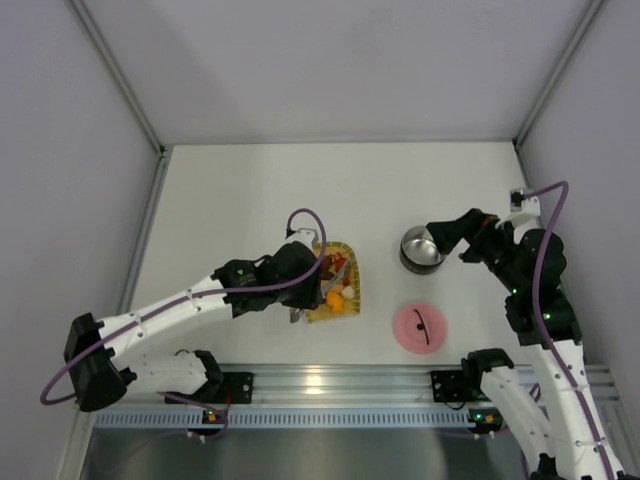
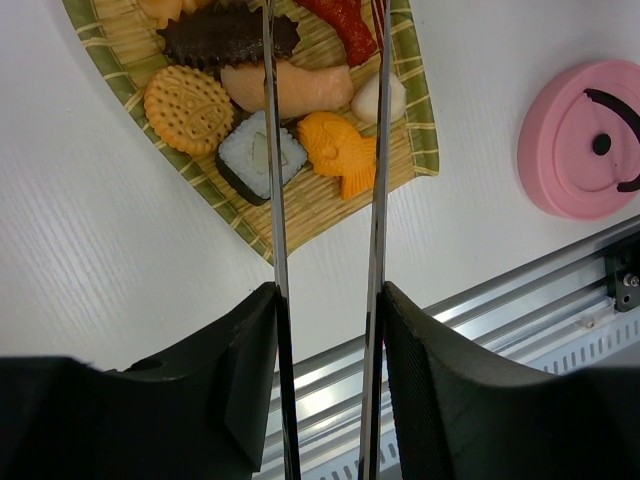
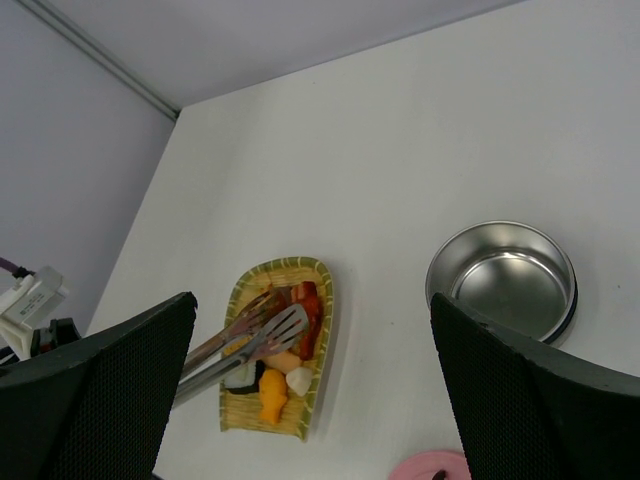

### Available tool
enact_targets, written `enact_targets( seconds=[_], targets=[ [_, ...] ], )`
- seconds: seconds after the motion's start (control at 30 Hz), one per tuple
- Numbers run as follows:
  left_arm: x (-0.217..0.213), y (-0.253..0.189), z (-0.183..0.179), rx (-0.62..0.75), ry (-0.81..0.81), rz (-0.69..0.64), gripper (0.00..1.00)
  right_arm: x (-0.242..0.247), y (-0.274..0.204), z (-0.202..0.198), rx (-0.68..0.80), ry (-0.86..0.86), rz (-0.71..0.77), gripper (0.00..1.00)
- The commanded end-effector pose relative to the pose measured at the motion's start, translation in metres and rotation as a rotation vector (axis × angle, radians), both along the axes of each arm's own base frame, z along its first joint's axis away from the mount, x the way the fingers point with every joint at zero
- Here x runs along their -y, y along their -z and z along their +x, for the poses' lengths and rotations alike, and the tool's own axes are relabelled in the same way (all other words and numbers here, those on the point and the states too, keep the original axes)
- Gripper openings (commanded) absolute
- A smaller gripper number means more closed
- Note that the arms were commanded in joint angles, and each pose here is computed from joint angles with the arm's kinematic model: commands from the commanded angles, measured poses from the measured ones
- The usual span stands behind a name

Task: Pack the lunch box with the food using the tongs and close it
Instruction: Pick up the fake food from the plate.

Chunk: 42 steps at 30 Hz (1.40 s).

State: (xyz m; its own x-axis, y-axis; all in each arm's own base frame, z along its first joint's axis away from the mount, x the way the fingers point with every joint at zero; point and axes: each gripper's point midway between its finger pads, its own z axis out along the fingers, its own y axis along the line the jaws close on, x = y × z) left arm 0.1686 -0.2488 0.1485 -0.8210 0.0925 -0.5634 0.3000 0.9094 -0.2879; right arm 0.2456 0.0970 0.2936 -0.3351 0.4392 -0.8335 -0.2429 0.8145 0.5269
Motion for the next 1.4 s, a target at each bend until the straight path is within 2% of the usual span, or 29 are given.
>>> enact_targets(
  seconds=[0.0, 0.43, 0.53, 0.9, 1.2, 1.37],
  targets=[
    [0.01, -0.003, 0.005, 0.018, -0.007, -0.038, 0.49, 0.005, -0.011, -0.002, 0.033, 0.019, -0.008, 0.99],
    [0.022, 0.014, 0.005, -0.013, 0.023, -0.035, 0.48, 0.008, -0.009, -0.004, 0.032, 0.034, -0.015, 0.99],
    [0.022, 0.013, 0.005, -0.013, 0.02, -0.037, 0.43, 0.008, -0.01, -0.004, 0.034, 0.034, -0.015, 1.0],
    [0.021, -0.034, 0.009, 0.054, 0.026, -0.086, 0.25, 0.008, -0.01, -0.003, 0.031, 0.035, -0.014, 0.99],
    [0.036, -0.065, 0.02, 0.099, 0.062, -0.108, 0.22, 0.009, -0.015, -0.003, 0.038, 0.04, -0.015, 0.99],
    [0.066, -0.084, 0.028, 0.118, 0.114, -0.163, 0.21, 0.01, -0.016, -0.001, 0.036, 0.045, -0.019, 0.99]
  ],
)
